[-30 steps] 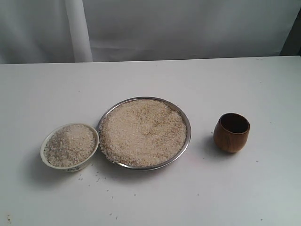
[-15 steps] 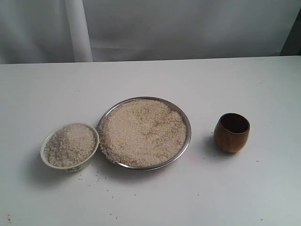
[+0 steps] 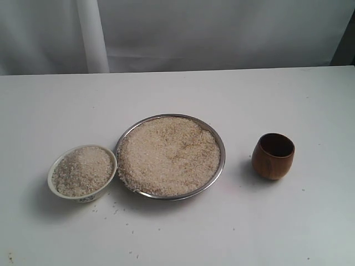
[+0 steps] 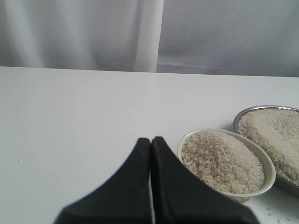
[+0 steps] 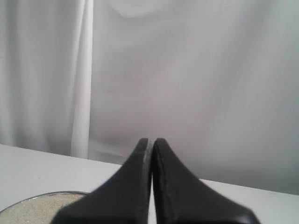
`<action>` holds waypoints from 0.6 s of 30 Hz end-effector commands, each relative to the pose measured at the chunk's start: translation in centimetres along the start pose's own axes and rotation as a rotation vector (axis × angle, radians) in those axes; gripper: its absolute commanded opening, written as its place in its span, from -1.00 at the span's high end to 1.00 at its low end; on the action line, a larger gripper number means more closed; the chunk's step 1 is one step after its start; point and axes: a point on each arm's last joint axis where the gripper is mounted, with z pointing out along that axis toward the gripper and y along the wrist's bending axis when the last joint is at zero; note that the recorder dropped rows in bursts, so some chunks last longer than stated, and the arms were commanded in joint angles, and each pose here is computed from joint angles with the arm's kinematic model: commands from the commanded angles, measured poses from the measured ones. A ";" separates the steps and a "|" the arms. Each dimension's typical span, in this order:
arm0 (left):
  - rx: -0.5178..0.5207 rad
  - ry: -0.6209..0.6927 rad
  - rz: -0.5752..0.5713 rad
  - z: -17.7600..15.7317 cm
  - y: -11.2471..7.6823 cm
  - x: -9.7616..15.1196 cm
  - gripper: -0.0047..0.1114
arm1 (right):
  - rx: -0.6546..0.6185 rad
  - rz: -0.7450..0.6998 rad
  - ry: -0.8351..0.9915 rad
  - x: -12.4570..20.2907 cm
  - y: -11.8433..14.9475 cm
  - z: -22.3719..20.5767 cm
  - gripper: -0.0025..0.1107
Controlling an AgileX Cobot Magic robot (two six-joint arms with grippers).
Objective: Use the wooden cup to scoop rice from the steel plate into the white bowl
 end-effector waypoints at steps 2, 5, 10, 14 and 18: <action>0.006 -0.010 -0.006 0.0 0.0 -0.1 0.92 | 0.015 0.007 -0.003 0.1 -0.1 -0.5 0.95; 0.006 -0.010 -0.006 0.0 0.0 -0.1 0.92 | 0.017 -0.001 0.053 0.7 -0.1 -1.0 0.95; 0.006 -0.010 -0.006 0.0 0.0 -0.1 0.92 | 0.010 -0.033 0.127 1.4 0.0 -1.2 0.95; 0.007 -0.010 -0.008 0.0 0.0 -0.1 0.92 | 0.005 -0.042 0.188 1.9 0.0 -1.3 0.95; 0.007 -0.010 -0.008 0.0 0.0 -0.1 0.92 | -0.002 -0.035 0.286 2.8 0.0 -1.5 0.95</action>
